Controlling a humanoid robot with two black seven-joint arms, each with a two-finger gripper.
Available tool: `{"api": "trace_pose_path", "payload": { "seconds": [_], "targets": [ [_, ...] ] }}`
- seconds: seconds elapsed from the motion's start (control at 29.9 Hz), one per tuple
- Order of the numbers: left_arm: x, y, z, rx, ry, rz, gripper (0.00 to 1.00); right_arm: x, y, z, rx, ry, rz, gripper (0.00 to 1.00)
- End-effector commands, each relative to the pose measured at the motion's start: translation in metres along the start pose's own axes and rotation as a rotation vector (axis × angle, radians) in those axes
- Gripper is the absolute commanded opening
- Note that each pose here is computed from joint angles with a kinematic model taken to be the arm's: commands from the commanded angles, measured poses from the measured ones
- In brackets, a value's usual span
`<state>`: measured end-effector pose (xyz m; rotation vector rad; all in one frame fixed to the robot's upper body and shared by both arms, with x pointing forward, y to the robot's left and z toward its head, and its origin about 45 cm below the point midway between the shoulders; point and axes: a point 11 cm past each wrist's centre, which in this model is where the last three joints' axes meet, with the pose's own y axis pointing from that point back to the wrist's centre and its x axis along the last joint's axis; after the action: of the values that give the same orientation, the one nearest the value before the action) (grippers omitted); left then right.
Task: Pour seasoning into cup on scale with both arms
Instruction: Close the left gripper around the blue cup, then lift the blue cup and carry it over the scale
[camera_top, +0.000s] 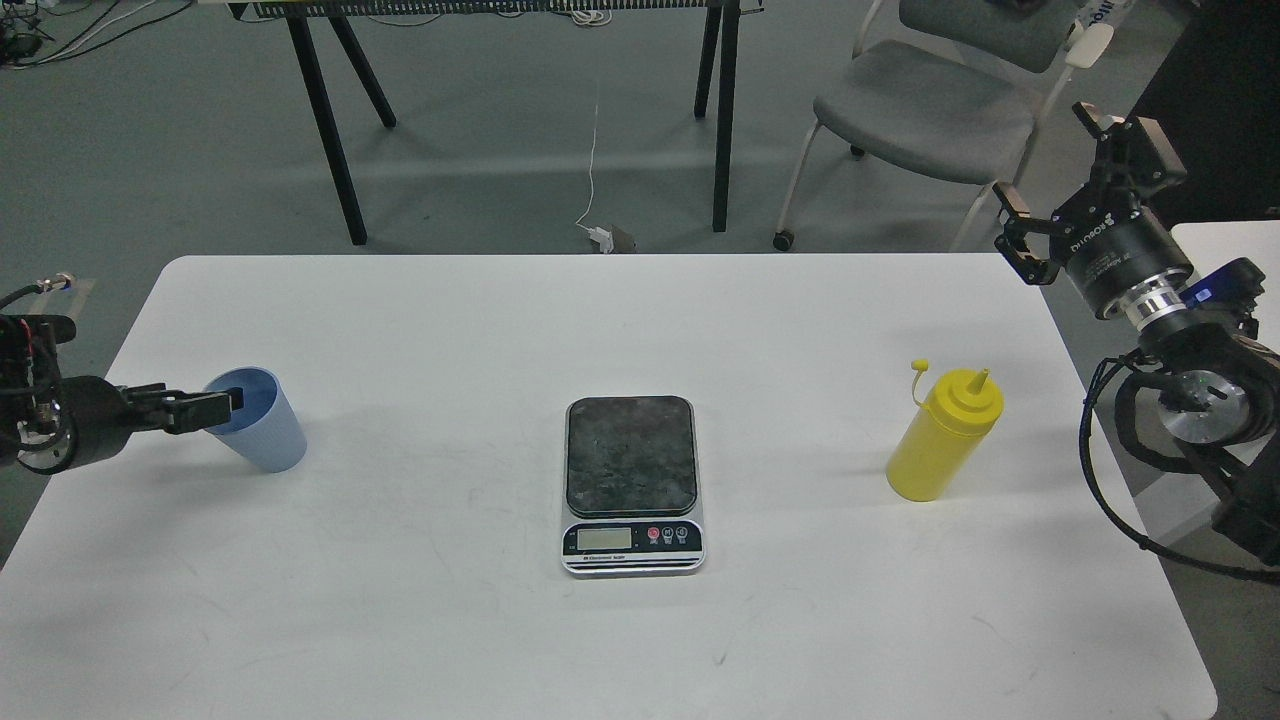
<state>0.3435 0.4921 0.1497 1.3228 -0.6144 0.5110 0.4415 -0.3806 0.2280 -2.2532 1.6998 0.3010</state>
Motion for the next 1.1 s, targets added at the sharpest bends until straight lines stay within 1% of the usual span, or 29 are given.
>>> {"api": "trace_pose_path", "payload": {
  "seconds": [0.0, 0.03, 0.1, 0.17, 0.27, 0.3, 0.4, 0.67, 0.87, 1.07],
  "targets": [
    [-0.001, -0.001, 0.001, -0.001, -0.004, -0.003, 0.78, 0.000, 0.000, 0.000, 0.000, 0.000, 0.000, 1.00],
    [-0.001, -0.001, 0.001, -0.001, -0.004, -0.003, 0.72, 0.000, 0.000, 0.000, 0.000, 0.000, 0.000, 1.00],
    [-0.001, -0.001, 0.001, -0.001, -0.006, -0.003, 0.56, 0.000, 0.001, 0.001, -0.001, 0.000, 0.001, 1.00],
    [-0.002, -0.001, 0.001, 0.000, -0.007, -0.007, 0.44, 0.000, 0.001, 0.001, -0.001, 0.000, 0.001, 1.00],
    [-0.007, -0.001, -0.001, 0.005, -0.027, -0.030, 0.18, 0.001, 0.002, 0.003, -0.005, -0.003, 0.003, 1.00],
    [-0.006, -0.001, -0.001, 0.007, -0.039, -0.037, 0.14, 0.001, 0.002, 0.003, -0.005, -0.003, 0.003, 1.00],
    [-0.006, 0.000, -0.001, 0.007, -0.045, -0.040, 0.10, 0.000, 0.002, 0.004, -0.006, -0.004, 0.003, 1.00],
    [-0.004, 0.000, -0.001, 0.008, -0.045, -0.040, 0.06, -0.001, 0.001, 0.006, -0.007, -0.008, 0.000, 1.00],
    [0.020, 0.003, 0.001, 0.008, -0.056, -0.018, 0.04, 0.000, 0.002, 0.004, -0.006, -0.005, 0.003, 1.00],
    [0.055, 0.004, 0.025, -0.043, -0.067, -0.032, 0.05, 0.002, 0.002, 0.002, -0.002, -0.001, 0.007, 1.00]
  ]
}}
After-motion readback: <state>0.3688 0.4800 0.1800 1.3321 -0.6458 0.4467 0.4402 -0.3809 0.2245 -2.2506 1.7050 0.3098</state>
